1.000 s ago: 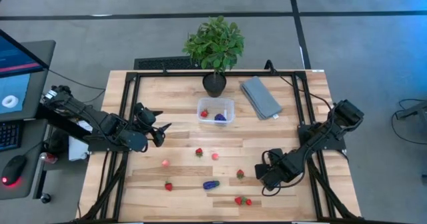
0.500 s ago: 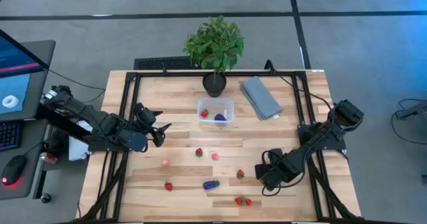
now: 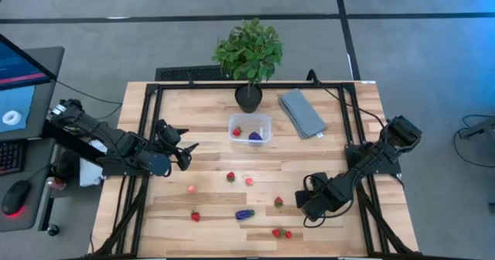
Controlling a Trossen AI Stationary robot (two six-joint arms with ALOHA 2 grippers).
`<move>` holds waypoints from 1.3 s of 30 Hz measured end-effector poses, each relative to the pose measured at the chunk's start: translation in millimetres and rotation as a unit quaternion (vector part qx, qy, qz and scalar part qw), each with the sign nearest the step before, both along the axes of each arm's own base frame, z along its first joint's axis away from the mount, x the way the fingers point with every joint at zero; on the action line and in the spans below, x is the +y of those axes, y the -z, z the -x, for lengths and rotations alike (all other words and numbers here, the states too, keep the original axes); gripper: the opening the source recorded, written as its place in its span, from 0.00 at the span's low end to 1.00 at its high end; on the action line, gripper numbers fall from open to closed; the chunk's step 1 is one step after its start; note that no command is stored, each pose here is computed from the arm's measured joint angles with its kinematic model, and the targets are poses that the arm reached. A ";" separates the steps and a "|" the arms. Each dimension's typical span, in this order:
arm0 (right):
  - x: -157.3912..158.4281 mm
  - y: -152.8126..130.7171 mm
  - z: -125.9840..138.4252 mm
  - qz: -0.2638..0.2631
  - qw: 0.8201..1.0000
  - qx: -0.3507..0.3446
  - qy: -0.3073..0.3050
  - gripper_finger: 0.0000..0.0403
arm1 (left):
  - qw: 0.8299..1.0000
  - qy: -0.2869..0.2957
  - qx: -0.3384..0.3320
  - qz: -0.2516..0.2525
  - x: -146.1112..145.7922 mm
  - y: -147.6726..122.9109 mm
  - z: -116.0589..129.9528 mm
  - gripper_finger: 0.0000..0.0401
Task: Pick and placing Produce into tupperware
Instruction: Put the right pink peach into the transparent bin
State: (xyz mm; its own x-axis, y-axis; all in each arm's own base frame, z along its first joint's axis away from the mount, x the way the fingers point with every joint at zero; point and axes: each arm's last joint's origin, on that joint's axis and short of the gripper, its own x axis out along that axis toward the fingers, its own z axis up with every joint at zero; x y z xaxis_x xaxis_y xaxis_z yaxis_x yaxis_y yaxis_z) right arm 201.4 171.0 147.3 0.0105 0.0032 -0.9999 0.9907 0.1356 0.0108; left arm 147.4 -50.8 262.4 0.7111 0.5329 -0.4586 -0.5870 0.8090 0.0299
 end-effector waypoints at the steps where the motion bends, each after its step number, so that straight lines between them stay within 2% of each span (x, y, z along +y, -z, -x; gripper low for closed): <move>1: 0.0 0.0 0.0 0.000 1.000 0.000 0.000 0.38 | 1.000 0.000 0.000 0.000 0.0 0.0 0.0 0.73; 39: 0.5 -0.1 -0.6 -0.002 1.000 -0.003 -0.001 0.37 | 1.000 0.000 0.000 0.000 0.0 0.0 0.0 0.73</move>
